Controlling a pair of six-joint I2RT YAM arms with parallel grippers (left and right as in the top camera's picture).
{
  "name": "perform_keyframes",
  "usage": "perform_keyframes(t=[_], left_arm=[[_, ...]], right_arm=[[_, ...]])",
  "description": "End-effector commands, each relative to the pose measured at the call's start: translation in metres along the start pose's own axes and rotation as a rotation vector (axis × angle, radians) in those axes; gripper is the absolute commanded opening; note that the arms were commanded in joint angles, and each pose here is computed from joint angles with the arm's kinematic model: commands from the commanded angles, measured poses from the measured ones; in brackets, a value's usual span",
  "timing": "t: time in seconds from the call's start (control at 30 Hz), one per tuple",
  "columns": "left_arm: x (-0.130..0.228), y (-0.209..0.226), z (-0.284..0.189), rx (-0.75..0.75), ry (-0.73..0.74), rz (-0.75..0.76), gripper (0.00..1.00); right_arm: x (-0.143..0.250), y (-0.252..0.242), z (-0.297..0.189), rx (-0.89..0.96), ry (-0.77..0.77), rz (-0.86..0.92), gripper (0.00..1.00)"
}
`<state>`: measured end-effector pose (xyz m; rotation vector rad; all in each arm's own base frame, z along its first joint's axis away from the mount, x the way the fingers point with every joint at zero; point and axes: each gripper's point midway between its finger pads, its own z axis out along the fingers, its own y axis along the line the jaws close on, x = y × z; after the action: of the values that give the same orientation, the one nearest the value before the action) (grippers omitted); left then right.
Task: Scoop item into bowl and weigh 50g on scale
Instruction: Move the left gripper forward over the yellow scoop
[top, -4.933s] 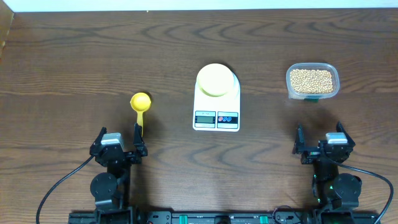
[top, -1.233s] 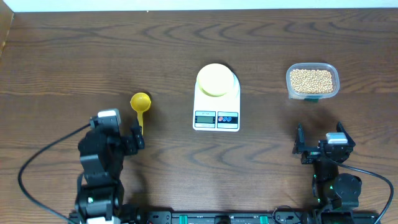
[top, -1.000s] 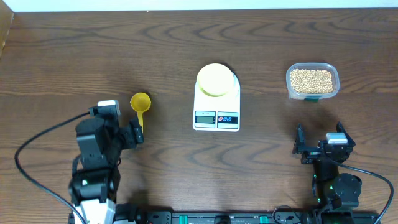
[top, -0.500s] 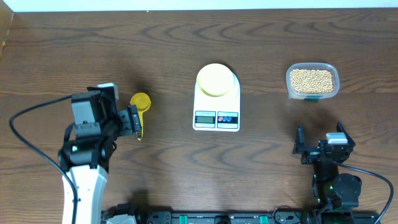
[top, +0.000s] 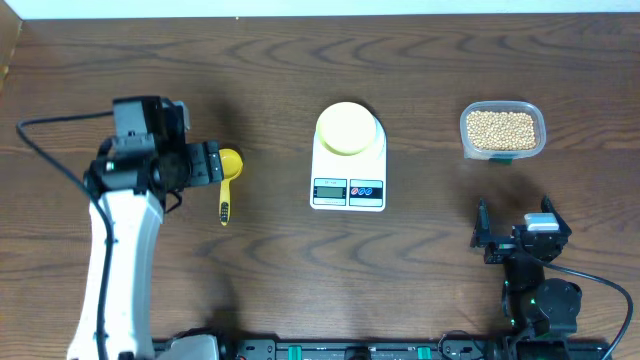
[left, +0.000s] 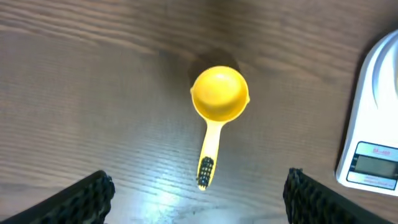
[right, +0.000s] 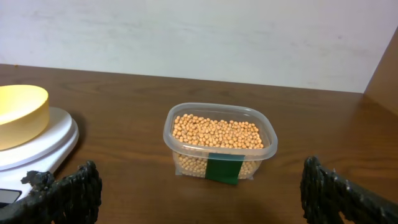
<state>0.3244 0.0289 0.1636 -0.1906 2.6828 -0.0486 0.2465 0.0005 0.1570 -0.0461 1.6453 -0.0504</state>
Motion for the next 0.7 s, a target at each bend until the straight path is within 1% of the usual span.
perform_keyframes(t=[0.0,0.3,0.67], left_arm=[[-0.012,0.003,0.004,0.003,0.022,0.008,0.89],[-0.022,0.028,0.026,-0.024,0.088,-0.049,0.89],[-0.029,0.031,0.051,-0.022,0.161,-0.038,0.89]], right_arm=[[0.001,-0.002,0.000,0.013,0.002,-0.009,0.99],[0.001,-0.002,0.000,0.013,0.002,-0.009,0.99],[0.001,-0.002,0.000,0.012,0.002,-0.009,0.99]])
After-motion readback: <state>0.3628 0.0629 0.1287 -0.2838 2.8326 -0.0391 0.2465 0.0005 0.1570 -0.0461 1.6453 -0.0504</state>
